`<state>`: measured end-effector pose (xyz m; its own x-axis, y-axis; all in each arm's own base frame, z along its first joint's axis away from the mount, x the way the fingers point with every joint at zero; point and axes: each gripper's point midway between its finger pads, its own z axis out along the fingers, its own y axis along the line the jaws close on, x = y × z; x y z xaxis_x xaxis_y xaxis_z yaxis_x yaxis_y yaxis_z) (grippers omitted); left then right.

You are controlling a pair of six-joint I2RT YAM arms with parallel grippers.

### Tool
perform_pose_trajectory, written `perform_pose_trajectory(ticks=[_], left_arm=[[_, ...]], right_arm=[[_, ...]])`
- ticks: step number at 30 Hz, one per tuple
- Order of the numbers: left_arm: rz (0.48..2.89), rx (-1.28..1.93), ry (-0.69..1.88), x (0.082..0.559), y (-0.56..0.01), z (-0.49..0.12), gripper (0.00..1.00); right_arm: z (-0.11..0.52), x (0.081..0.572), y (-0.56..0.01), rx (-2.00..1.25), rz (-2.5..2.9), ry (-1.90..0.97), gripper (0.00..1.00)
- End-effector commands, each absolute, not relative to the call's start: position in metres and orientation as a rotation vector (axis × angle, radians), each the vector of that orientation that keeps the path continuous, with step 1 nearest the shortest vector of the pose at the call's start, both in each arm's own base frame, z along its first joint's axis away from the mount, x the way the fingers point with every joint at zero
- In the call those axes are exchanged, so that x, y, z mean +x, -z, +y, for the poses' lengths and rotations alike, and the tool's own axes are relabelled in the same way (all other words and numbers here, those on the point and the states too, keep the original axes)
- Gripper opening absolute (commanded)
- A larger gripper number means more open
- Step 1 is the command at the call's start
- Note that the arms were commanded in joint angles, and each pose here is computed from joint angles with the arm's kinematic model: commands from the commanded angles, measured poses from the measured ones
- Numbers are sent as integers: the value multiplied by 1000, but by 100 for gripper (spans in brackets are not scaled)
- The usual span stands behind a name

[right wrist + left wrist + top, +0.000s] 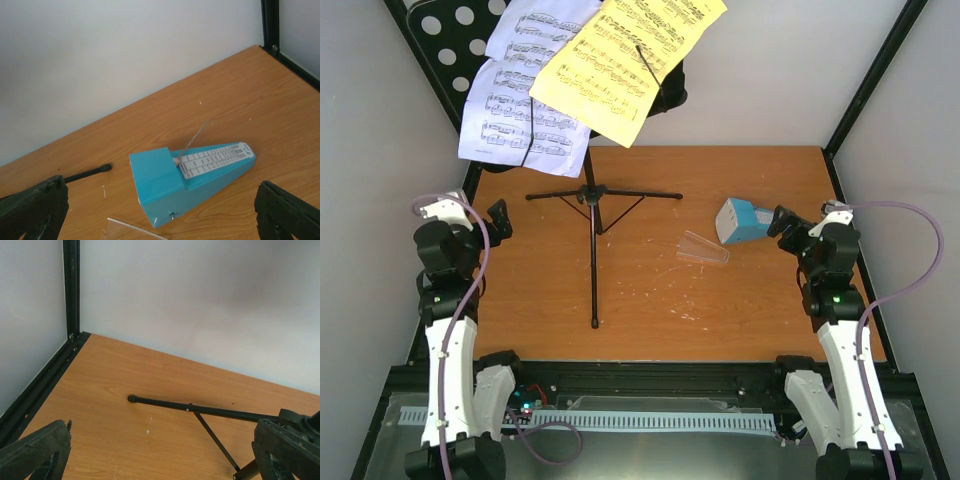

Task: Pack up the instrument practice props

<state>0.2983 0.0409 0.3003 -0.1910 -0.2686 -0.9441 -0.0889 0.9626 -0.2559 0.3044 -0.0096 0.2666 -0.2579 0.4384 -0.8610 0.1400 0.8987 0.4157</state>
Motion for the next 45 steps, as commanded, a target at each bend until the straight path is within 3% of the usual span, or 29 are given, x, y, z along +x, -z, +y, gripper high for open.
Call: perform_pose_trajectory(ticks=[1,14,23,29,34,45], left_arm=[[1768,-283,176,301,-305,42,100],[1810,-277,211,306,-292,38,99],[1845,-200,279,310,-285,24,99],[1833,-87,372,308,-288,4,99],[1840,-93,377,309,-287,4,99],[1856,-88,391,311,-282,2,97]], right_arm=[[-2,306,-251,470,1875,-382,100],[-1,307,-231,511,1880,-417,100],[-19,346,-161,676,2101,-520,100],[4,381,-156,503,2232,-669,91],[9,397,-159,399,2280,-647,100],[33,417,-137,180,2413,-366,100]])
